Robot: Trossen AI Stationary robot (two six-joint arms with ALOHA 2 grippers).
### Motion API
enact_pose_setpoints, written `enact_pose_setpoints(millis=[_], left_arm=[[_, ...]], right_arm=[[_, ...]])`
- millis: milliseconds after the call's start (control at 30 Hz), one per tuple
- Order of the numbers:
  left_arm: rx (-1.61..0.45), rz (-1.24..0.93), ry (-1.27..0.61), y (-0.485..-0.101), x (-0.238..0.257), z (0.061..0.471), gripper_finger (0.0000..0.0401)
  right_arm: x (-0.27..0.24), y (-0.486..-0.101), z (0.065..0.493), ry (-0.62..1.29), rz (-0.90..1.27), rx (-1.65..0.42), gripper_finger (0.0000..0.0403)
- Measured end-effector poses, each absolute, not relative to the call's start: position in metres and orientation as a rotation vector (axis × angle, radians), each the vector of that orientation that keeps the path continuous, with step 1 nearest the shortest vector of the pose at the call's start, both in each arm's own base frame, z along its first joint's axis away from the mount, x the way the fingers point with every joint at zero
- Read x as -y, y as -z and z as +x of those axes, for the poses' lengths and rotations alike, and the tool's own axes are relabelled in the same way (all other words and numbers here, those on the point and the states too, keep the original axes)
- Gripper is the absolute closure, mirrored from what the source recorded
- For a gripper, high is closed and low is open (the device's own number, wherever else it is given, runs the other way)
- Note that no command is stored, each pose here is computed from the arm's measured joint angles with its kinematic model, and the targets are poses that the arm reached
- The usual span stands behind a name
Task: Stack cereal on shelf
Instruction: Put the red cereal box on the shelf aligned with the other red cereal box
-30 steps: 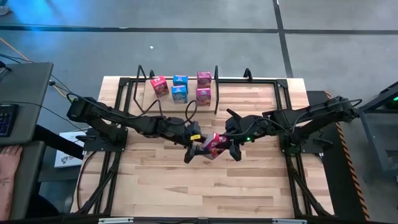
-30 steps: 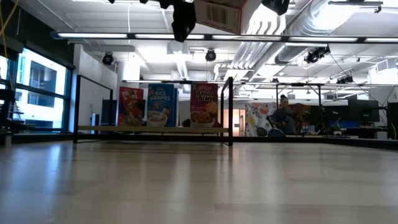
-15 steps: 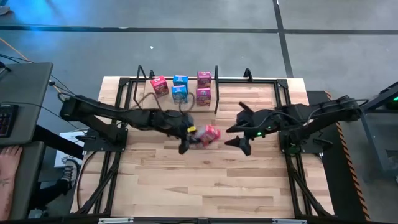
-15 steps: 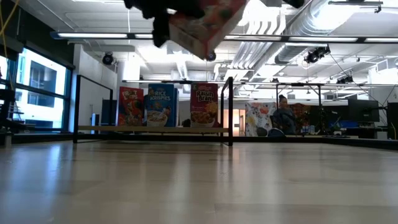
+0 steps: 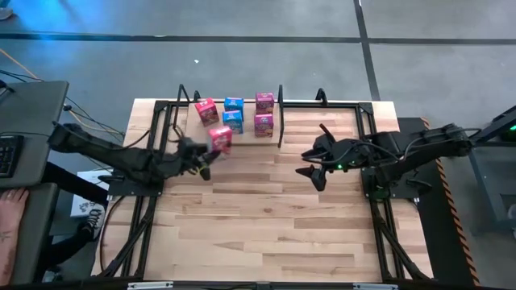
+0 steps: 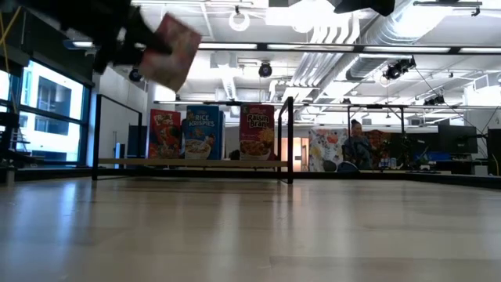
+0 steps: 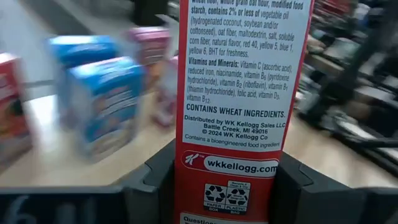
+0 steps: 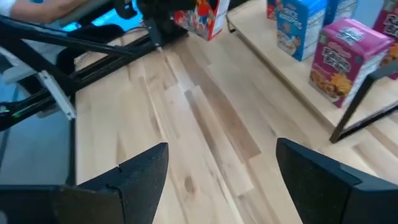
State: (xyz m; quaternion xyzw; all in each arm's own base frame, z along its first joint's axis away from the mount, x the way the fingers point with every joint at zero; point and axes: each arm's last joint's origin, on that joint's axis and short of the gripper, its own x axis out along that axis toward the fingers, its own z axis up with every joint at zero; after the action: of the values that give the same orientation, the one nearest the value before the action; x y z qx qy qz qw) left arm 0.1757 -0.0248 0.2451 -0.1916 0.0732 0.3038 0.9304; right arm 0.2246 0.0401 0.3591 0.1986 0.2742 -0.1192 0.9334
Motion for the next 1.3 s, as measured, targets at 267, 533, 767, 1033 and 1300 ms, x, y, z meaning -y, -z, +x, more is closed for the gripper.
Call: enact_pose_setpoints(millis=[267, 533, 767, 1033, 1300], left_arm=[[-0.137, -0.298, -0.909, -0.19, 0.015, 0.156, 0.025], [-0.137, -0.275, -1.069, -0.166, -0.01, 0.156, 0.025], [-0.137, -0.273, -1.089, -0.151, -0.029, 0.158, 0.0248], [-0.198, -0.24, -1.109, -0.139, -0.044, 0.164, 0.0247], [-0.215, -0.253, -1.14, -0.129, -0.047, 0.169, 0.0247]], right_arm=[[-0.038, -0.358, 0.226, 0.3, 0.43, -0.544, 0.0111], [-0.038, -0.359, 0.226, 0.332, 0.491, -0.526, 0.0111], [-0.037, -0.359, 0.226, 0.369, 0.523, -0.507, 0.0111], [-0.037, -0.359, 0.226, 0.385, 0.535, -0.498, 0.0111], [-0.037, -0.359, 0.226, 0.385, 0.535, -0.497, 0.0111]])
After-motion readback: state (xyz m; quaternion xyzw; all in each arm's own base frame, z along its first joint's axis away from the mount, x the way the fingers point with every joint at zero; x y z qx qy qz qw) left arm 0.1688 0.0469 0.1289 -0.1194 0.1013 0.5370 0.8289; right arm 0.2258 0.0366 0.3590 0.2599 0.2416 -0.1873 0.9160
